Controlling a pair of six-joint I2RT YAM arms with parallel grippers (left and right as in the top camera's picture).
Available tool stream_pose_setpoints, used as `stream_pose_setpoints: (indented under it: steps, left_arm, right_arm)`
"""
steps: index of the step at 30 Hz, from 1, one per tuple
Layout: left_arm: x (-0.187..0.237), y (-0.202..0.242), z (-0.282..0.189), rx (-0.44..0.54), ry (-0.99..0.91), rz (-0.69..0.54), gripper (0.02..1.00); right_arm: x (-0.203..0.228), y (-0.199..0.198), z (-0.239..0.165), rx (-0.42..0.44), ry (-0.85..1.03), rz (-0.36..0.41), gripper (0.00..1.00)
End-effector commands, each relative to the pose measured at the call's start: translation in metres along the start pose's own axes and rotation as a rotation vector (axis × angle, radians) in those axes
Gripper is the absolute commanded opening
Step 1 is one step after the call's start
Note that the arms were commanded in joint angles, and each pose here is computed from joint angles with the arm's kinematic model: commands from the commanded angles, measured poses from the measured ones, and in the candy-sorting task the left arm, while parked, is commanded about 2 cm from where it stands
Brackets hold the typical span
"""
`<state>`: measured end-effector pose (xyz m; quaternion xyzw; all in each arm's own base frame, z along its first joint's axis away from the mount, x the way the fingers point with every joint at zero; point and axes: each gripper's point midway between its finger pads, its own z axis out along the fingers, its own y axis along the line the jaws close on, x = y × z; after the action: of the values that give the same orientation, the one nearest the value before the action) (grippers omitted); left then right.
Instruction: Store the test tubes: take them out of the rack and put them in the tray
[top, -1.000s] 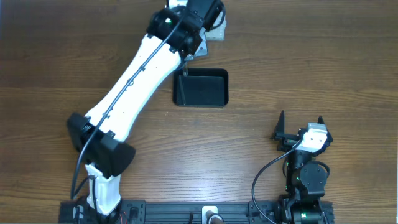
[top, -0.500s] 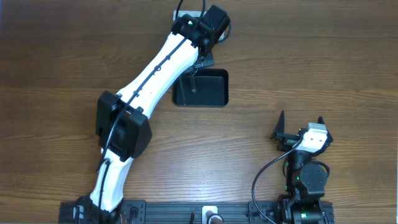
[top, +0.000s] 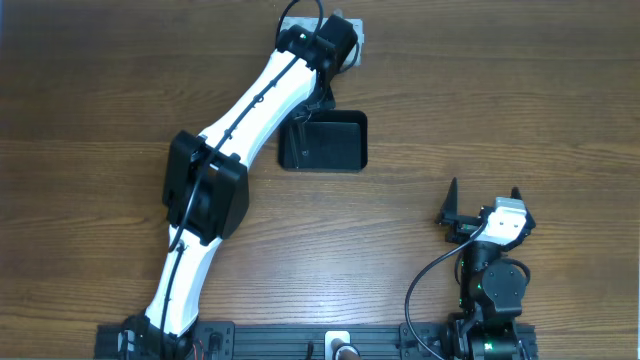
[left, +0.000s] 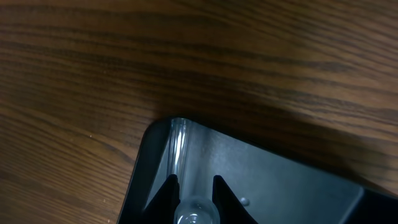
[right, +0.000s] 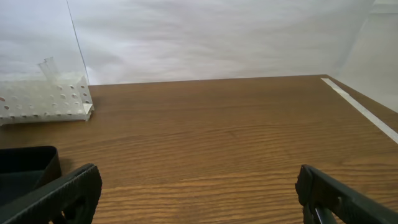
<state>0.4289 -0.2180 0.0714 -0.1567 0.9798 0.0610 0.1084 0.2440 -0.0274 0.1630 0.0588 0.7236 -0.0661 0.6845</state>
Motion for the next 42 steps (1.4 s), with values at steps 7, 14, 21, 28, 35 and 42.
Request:
stream_pose_setpoints:
  steps: [7,14,21,28,35,42]
  left_arm:
    - [0.003,-0.015,0.027,0.04,0.039,0.065,0.04]
    - [0.005,-0.014,0.029,0.04,0.052,0.067,0.056]
    - [0.004,-0.014,0.029,0.04,0.051,0.082,0.123]
    - [0.004,-0.014,0.029,0.043,0.054,0.081,0.38]
    - [-0.012,-0.014,-0.013,0.085,-0.049,0.107,0.452]
    - [-0.072,0.006,-0.166,0.165,-0.516,0.11,0.66]
  right_arm:
    - [0.001,-0.001,0.0,0.002,-0.001,-0.001,0.991]
    - [0.001,-0.001,0.0,0.002,-0.001,-0.001,0.991]
    - [0.001,-0.001,0.0,0.002,-0.001,-0.001,0.993]
    - [0.001,-0.001,0.0,0.002,-0.001,-0.001,0.991]
    - [0.001,-0.001,0.0,0.002,-0.001,-0.001,0.991]
    - [0.001,-0.001,0.0,0.002,-0.001,-0.001,0.991]
